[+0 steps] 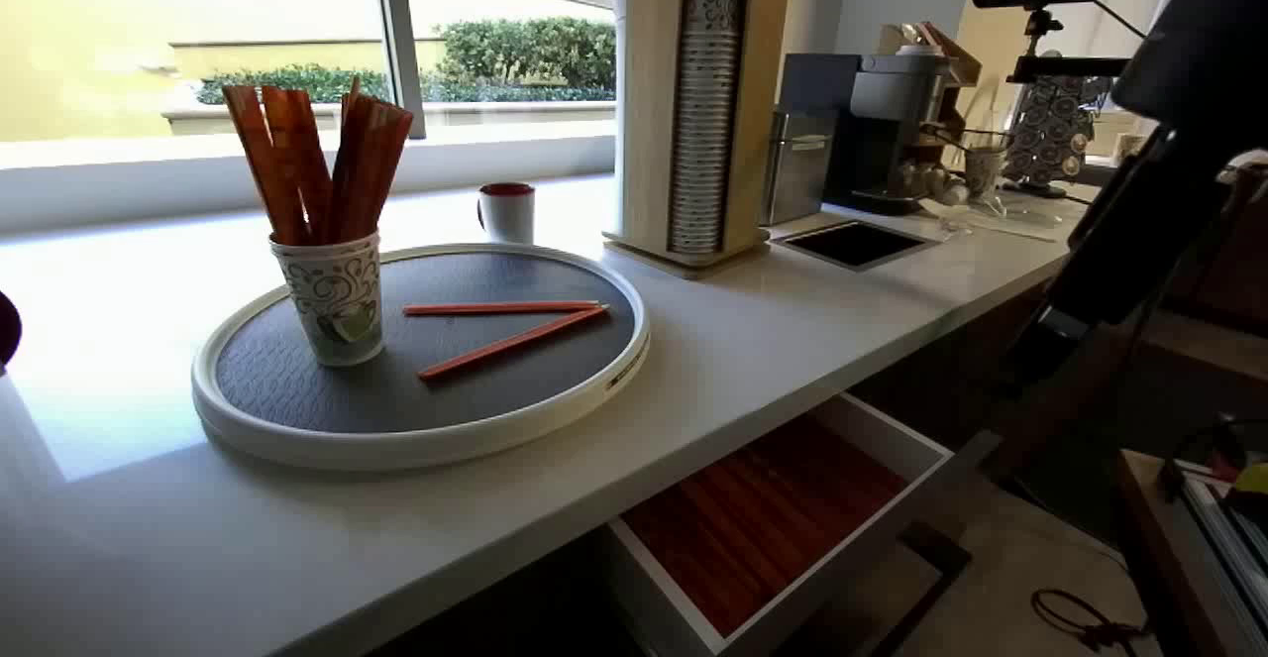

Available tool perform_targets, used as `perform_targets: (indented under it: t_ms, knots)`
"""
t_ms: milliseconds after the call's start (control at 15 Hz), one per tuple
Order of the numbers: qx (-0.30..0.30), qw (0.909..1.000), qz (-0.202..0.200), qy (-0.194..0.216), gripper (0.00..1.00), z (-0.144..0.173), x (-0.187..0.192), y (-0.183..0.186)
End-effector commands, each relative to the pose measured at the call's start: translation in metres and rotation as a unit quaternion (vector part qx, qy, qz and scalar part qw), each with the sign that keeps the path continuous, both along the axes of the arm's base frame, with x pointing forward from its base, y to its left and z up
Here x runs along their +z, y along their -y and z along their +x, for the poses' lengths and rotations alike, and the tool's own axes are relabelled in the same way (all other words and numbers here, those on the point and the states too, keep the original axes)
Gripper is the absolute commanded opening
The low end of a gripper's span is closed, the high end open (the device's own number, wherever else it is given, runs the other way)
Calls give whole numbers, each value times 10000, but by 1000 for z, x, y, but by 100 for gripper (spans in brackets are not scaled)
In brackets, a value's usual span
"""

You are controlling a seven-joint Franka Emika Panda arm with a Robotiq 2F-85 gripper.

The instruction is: Open the drawer fully

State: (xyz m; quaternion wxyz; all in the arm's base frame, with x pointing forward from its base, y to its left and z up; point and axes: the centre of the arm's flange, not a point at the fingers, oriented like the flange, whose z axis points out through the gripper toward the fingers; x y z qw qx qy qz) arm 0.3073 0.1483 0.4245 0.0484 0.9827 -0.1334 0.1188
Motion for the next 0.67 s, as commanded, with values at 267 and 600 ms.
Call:
perform_targets:
  t_ms: [267, 600]
  knots:
    - [-12, 10000, -12, -57, 100, 0, -5, 1]
    - [-138, 9998, 85, 86, 100, 22, -14, 26]
